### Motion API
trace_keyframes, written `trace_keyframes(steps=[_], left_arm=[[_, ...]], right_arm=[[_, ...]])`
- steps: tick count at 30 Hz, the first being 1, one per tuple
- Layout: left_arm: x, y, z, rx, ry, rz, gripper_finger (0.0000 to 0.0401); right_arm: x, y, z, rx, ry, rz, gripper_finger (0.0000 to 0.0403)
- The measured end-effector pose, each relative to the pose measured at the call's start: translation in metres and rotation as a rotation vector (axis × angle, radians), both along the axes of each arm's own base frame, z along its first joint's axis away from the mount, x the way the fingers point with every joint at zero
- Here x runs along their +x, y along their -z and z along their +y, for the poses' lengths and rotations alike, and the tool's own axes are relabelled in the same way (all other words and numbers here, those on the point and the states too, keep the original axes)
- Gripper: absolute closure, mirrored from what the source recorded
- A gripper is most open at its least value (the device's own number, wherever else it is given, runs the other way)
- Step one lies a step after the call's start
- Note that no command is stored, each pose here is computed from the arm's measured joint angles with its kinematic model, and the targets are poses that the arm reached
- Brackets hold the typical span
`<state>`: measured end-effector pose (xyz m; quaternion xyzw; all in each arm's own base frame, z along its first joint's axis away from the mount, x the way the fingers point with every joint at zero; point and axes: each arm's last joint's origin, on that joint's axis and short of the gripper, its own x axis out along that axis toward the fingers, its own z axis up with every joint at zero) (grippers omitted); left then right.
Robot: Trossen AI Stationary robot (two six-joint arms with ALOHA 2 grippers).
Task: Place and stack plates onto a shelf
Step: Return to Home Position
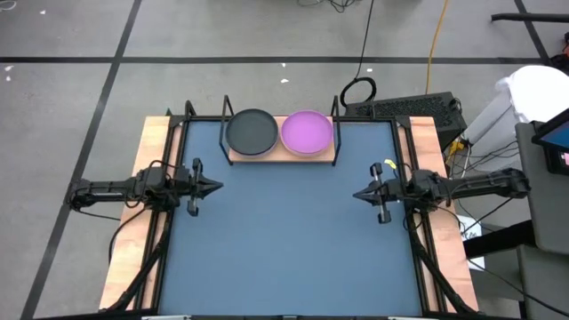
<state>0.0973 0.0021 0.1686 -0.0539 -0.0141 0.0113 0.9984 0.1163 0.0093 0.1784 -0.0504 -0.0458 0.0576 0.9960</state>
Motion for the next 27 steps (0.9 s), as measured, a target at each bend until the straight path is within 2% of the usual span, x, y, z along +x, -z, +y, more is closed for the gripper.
trace_keyframes(steps=[14, 27], left_arm=[[0.000, 0.000, 0.000, 0.020, -0.001, 0.002, 0.0394], [0.000, 0.001, 0.000, 0.036, 0.002, 0.008, 0.0394]], right_arm=[[-0.017, -0.002, -0.001, 0.014, 0.002, -0.040, 0.0403], [-0.020, 0.005, -0.001, 0.030, -0.029, 0.023, 0.0403]])
